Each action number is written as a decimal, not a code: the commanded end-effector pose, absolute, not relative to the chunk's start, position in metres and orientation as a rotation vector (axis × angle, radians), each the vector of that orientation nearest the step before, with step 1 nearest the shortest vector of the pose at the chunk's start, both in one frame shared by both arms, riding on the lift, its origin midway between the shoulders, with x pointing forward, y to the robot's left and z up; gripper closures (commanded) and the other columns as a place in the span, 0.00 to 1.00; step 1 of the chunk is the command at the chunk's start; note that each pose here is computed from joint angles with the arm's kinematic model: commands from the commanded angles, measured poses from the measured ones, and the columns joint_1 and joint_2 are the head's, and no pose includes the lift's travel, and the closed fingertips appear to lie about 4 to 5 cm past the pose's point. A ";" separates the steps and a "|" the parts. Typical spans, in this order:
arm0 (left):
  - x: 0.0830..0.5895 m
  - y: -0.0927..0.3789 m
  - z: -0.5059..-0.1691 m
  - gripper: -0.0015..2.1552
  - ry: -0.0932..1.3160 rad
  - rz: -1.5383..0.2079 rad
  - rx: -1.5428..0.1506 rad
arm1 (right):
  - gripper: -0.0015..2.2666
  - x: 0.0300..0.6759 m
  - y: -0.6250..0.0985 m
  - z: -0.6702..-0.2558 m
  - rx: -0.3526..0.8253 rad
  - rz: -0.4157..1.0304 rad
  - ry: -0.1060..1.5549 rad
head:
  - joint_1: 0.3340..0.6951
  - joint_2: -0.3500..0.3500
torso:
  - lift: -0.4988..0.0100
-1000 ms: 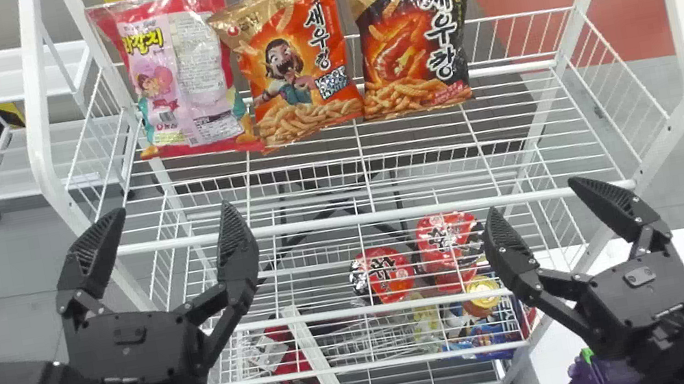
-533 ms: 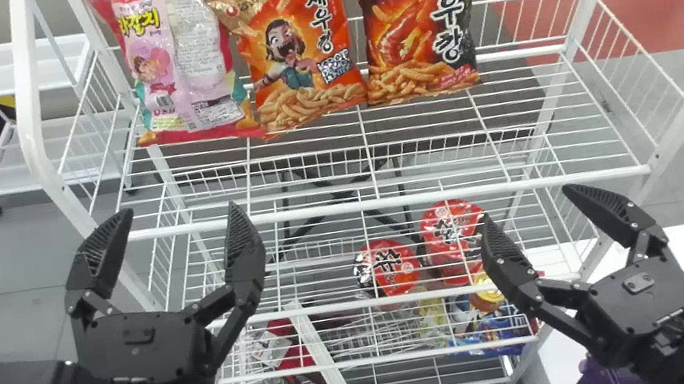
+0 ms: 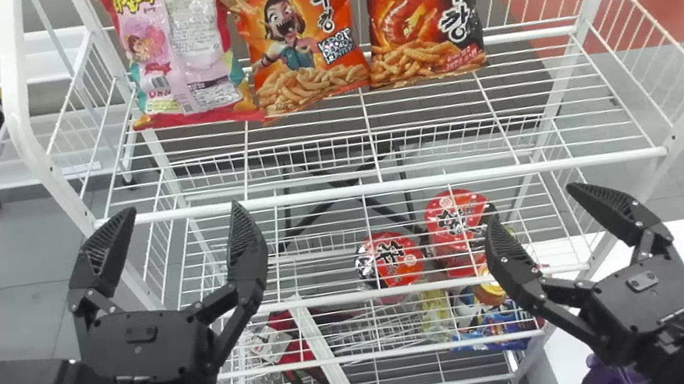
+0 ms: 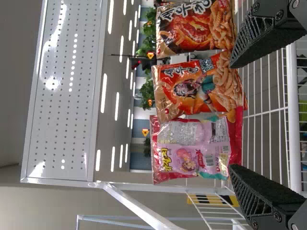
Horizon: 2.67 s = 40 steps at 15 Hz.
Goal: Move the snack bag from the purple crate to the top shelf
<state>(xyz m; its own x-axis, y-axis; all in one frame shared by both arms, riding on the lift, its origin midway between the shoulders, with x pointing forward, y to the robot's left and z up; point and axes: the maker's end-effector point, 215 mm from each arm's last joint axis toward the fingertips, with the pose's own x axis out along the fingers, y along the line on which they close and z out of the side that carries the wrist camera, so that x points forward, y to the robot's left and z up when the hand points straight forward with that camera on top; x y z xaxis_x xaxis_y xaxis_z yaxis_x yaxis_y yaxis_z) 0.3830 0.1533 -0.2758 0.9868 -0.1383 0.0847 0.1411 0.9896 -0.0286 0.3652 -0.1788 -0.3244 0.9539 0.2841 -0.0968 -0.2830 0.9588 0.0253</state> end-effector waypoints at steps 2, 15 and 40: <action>0.383 0.153 -0.277 0.03 -0.078 -0.139 -0.035 | 0.04 0.366 -0.183 -0.324 0.008 0.284 0.099 | 1.00 0.44 | 0.72; 0.382 0.154 -0.276 0.03 -0.083 -0.139 -0.034 | 0.05 0.365 -0.186 -0.323 0.003 0.282 0.096 | 1.00 0.43 | 0.62; 0.381 0.154 -0.274 0.03 -0.092 -0.136 -0.039 | 0.06 0.365 -0.187 -0.319 -0.004 0.284 0.089 | 1.00 0.43 | 0.43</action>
<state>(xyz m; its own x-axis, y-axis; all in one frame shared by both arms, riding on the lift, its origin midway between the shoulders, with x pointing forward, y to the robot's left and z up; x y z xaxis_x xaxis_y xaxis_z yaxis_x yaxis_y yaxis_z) 0.3811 0.1542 -0.2741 0.9866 -0.1328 0.0946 0.1365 0.9901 -0.0330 0.3651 -0.1865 -0.3197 0.9560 0.2797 -0.0886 -0.2798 0.9600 0.0112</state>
